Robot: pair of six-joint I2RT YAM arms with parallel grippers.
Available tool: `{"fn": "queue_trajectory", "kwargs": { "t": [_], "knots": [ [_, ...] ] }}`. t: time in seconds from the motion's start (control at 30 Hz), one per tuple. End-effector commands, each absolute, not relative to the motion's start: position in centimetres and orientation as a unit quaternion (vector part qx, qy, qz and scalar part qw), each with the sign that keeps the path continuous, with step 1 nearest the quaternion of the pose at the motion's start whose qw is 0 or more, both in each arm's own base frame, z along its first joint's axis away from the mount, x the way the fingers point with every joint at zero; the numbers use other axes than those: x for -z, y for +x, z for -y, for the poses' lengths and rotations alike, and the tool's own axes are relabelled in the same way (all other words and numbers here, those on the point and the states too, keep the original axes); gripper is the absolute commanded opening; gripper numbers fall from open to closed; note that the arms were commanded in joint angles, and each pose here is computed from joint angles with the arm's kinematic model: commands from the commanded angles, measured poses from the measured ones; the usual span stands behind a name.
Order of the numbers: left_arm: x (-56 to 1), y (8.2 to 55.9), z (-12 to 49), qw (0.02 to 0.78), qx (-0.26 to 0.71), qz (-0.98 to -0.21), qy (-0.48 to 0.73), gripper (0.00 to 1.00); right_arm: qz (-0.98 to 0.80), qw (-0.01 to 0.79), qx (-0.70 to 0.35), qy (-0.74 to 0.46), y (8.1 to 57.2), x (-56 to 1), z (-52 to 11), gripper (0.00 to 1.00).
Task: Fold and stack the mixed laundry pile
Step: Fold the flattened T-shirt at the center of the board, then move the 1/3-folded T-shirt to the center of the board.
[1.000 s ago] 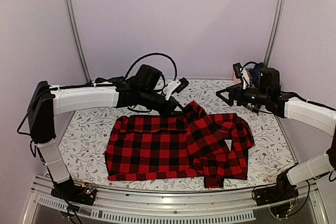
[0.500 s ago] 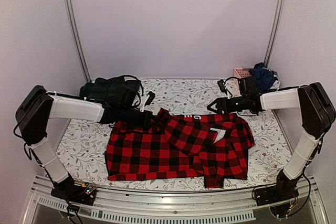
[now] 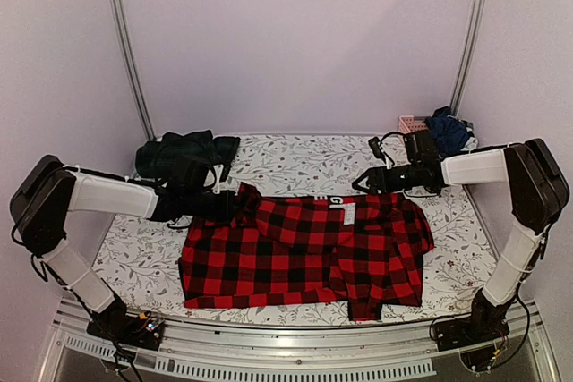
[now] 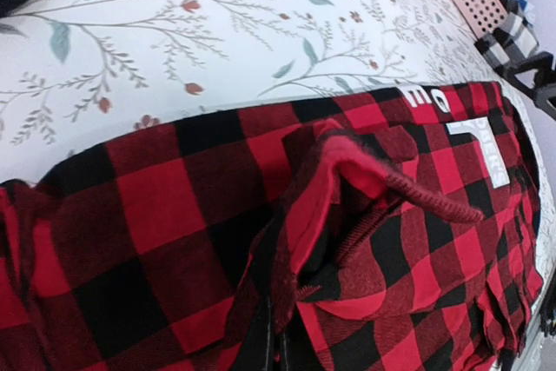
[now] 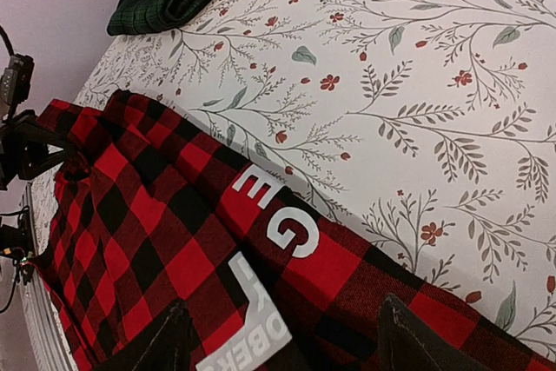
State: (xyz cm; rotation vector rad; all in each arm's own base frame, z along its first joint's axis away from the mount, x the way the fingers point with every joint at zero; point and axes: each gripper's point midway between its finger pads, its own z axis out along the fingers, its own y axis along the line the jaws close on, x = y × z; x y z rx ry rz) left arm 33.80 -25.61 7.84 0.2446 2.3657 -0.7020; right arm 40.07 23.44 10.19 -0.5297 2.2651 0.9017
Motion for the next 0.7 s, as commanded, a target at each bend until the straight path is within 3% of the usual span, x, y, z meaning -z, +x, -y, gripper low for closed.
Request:
{"fn": "queue_trajectory", "kwargs": {
  "t": [0.0,0.2,0.4,0.5,0.67],
  "knots": [
    [-8.5,35.0,22.4,0.352,0.244,-0.903,0.038,0.0,-0.867,0.309,-0.333,-0.204,40.4,-9.6,-23.2,0.72],
    [-7.4,34.7,22.9,0.329,0.247,-0.91,0.055,0.02,-0.868,0.298,-0.338,-0.208,40.2,-9.1,-23.4,0.71],
    [-9.2,35.5,19.5,0.362,0.175,-0.916,0.011,0.54,-0.886,0.281,-0.31,-0.2,39.1,-7.9,-22.2,0.68],
    [-11.1,35.6,18.8,0.377,0.156,-0.913,0.003,0.62,-0.899,0.278,-0.281,-0.19,38.6,-7.6,-21.1,0.67],
    [-10.3,35.8,20.0,0.359,0.118,-0.925,0.024,0.65,-0.915,0.262,-0.253,-0.175,38.5,-5.5,-20.0,0.65]
  ]
}}
